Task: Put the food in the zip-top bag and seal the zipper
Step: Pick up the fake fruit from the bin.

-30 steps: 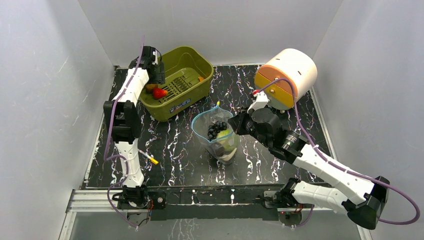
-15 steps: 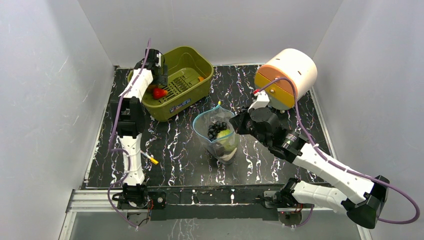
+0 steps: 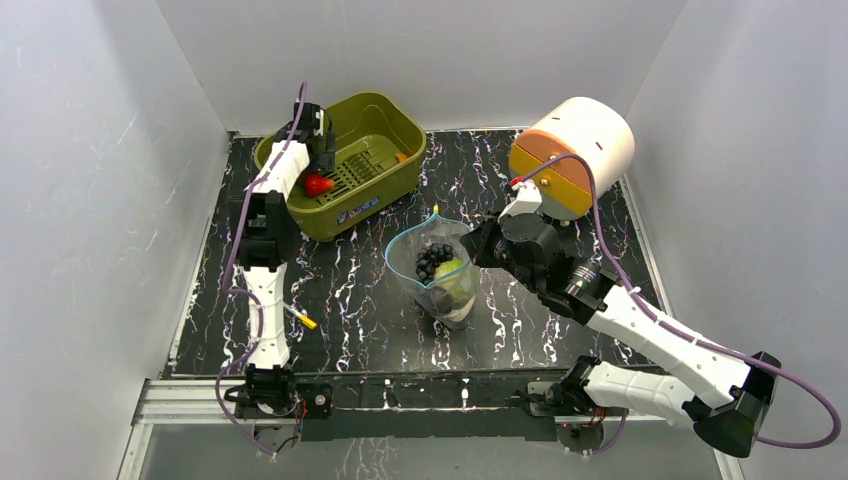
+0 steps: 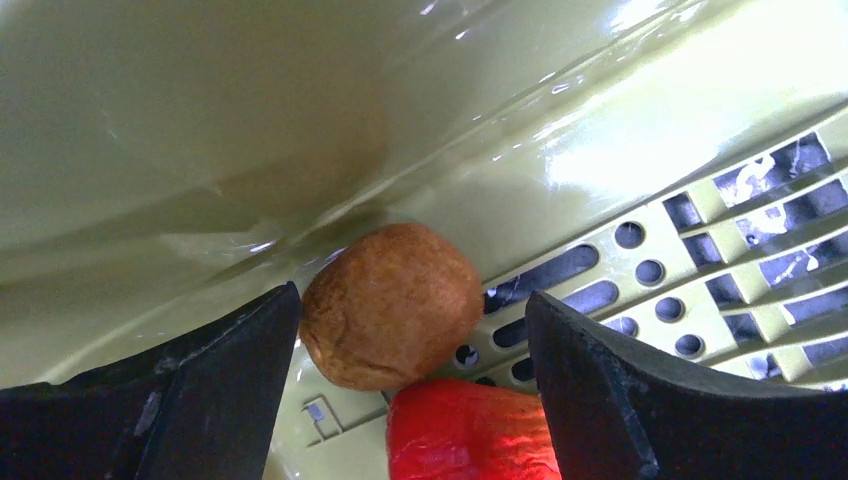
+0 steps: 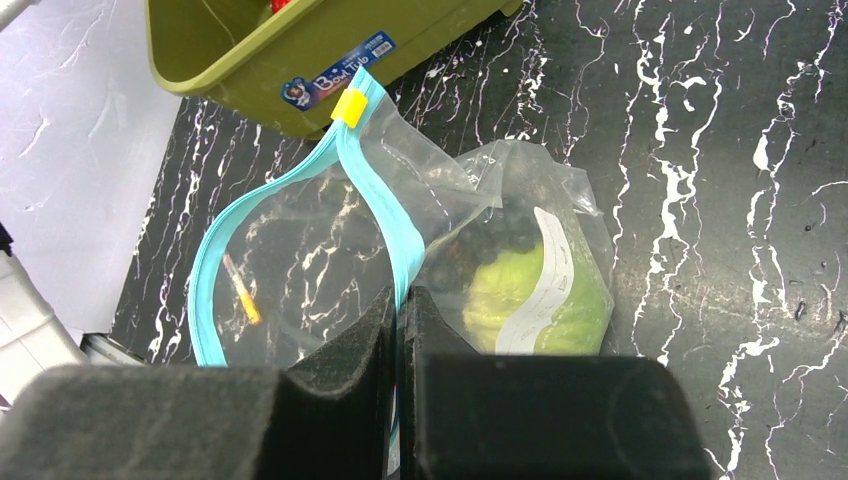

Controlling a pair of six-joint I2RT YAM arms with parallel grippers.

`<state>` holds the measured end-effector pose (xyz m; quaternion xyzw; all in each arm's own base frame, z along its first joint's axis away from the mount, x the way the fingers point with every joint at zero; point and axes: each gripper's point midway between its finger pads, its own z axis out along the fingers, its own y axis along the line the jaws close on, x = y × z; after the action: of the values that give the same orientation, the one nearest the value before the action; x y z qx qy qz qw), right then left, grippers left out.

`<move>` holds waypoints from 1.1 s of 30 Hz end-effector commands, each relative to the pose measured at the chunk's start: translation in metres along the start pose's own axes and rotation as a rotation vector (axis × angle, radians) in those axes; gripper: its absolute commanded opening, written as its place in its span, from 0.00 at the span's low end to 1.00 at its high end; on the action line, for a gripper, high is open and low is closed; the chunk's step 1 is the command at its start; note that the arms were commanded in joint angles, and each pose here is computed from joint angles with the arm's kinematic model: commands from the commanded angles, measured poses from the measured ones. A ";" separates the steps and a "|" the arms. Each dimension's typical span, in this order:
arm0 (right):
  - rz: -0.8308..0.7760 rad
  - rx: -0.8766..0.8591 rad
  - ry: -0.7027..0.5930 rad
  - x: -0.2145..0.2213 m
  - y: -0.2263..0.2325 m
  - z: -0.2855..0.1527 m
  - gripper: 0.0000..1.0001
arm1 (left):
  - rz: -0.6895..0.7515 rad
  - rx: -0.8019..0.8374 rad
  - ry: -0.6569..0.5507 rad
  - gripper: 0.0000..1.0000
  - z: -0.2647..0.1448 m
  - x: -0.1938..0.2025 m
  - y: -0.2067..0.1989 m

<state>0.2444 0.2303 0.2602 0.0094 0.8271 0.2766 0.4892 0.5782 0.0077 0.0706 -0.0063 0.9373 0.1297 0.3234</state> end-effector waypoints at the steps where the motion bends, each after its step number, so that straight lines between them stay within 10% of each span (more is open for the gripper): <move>1: 0.053 -0.036 -0.089 -0.031 0.016 -0.005 0.00 | 0.001 0.010 -0.023 0.79 0.008 -0.008 0.001; 15: 0.067 -0.030 -0.086 -0.029 0.013 -0.008 0.00 | -0.012 0.097 -0.054 0.36 -0.013 -0.016 -0.008; 33: 0.101 0.003 -0.026 -0.011 0.002 -0.013 0.00 | -0.134 0.281 -0.149 0.22 -0.097 -0.053 -0.020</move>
<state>0.2366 0.2252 0.2598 0.0407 0.8306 0.2904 0.4734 0.5779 -0.0297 0.1309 -0.0082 0.9250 0.0160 0.3794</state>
